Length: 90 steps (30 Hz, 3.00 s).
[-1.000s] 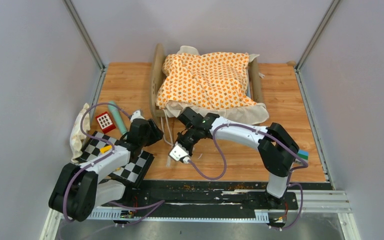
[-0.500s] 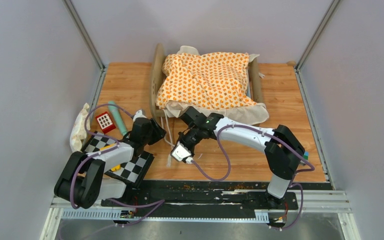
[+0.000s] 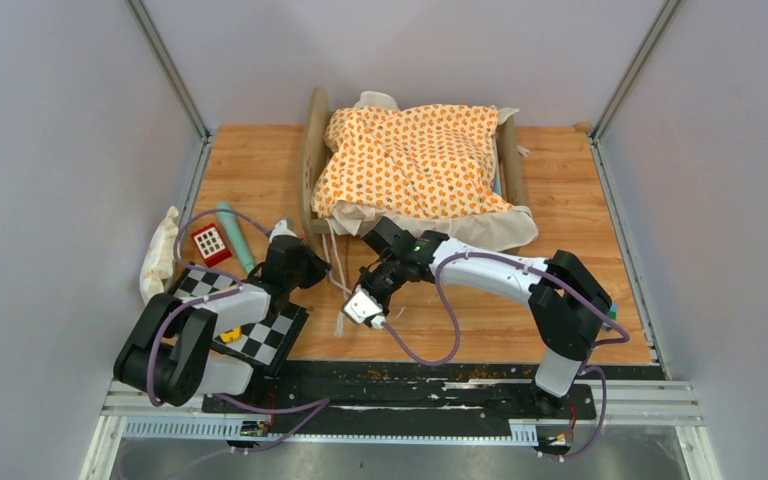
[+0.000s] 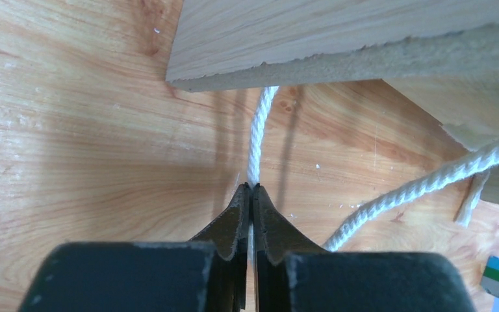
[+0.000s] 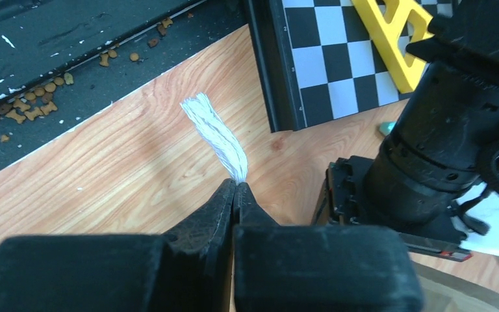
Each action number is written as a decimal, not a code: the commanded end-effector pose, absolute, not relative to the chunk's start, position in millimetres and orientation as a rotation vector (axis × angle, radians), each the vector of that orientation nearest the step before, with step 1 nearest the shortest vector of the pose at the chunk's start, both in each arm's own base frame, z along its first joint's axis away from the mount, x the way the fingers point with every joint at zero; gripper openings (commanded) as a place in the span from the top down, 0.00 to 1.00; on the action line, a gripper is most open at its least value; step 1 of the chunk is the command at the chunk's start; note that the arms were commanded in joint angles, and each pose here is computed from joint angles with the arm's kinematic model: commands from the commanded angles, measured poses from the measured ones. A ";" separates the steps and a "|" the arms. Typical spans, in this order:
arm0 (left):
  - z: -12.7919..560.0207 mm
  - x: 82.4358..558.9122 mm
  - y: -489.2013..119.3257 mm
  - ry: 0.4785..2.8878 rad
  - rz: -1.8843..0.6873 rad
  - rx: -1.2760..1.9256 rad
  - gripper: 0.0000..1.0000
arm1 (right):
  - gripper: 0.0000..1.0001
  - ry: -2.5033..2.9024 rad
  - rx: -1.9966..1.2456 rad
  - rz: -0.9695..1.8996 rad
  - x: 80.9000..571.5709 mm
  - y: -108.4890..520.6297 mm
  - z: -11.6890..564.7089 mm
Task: Set up the pet bed
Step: Tie the ropes to the bed frame.
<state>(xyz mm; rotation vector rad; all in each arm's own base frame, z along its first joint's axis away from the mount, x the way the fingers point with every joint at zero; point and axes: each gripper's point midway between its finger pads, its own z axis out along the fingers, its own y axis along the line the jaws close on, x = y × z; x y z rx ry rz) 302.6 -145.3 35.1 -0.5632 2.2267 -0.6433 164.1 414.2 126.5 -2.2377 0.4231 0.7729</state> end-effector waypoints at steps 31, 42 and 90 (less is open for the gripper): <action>89.6 291.2 -151.1 2.097 -0.708 -0.274 1.00 | 1.00 0.827 -1.978 0.831 169.1 431.5 135.2; 96.0 288.4 -148.2 2.082 -0.705 -0.283 1.00 | 1.00 1.118 -1.789 0.818 198.0 446.7 136.4; 106.6 276.5 -145.4 2.070 -0.714 -0.258 1.00 | 1.00 1.931 -1.263 0.544 275.3 439.5 111.8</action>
